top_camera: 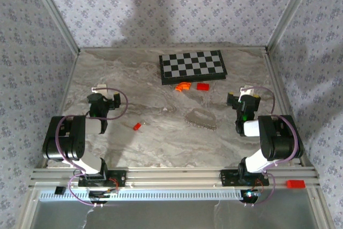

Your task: Put the keys on the keyring

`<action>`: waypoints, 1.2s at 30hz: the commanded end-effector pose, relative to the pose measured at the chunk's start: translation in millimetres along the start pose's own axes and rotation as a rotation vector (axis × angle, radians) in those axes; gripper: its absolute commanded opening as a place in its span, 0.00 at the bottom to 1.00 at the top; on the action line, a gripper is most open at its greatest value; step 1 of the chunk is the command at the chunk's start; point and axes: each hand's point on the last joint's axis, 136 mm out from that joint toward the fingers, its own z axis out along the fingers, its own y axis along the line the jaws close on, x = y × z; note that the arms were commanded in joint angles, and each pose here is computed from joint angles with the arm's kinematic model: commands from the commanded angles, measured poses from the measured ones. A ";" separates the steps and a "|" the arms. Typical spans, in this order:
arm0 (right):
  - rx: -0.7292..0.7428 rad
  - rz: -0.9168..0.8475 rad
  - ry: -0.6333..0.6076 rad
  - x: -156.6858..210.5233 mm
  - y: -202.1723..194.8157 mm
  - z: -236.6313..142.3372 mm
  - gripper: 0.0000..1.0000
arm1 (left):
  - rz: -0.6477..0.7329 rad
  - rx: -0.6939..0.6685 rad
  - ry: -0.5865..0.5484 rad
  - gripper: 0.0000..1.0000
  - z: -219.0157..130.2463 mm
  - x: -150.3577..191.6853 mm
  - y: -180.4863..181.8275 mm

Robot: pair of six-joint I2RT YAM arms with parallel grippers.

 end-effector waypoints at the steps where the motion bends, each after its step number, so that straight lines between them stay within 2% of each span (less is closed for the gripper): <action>1: 0.007 0.025 -0.014 -6.1 -2.0 3.0 1.00 | -0.020 0.012 -0.024 1.00 2.5 -10.1 -1.5; 28: 0.011 0.023 -0.018 -6.7 -2.8 2.3 1.00 | -0.020 0.013 -0.023 1.00 2.4 -9.4 -1.5; 36: 0.003 -0.018 -0.037 -13.2 3.4 -7.2 1.00 | -0.018 0.018 -0.001 1.00 -2.9 -22.6 -2.2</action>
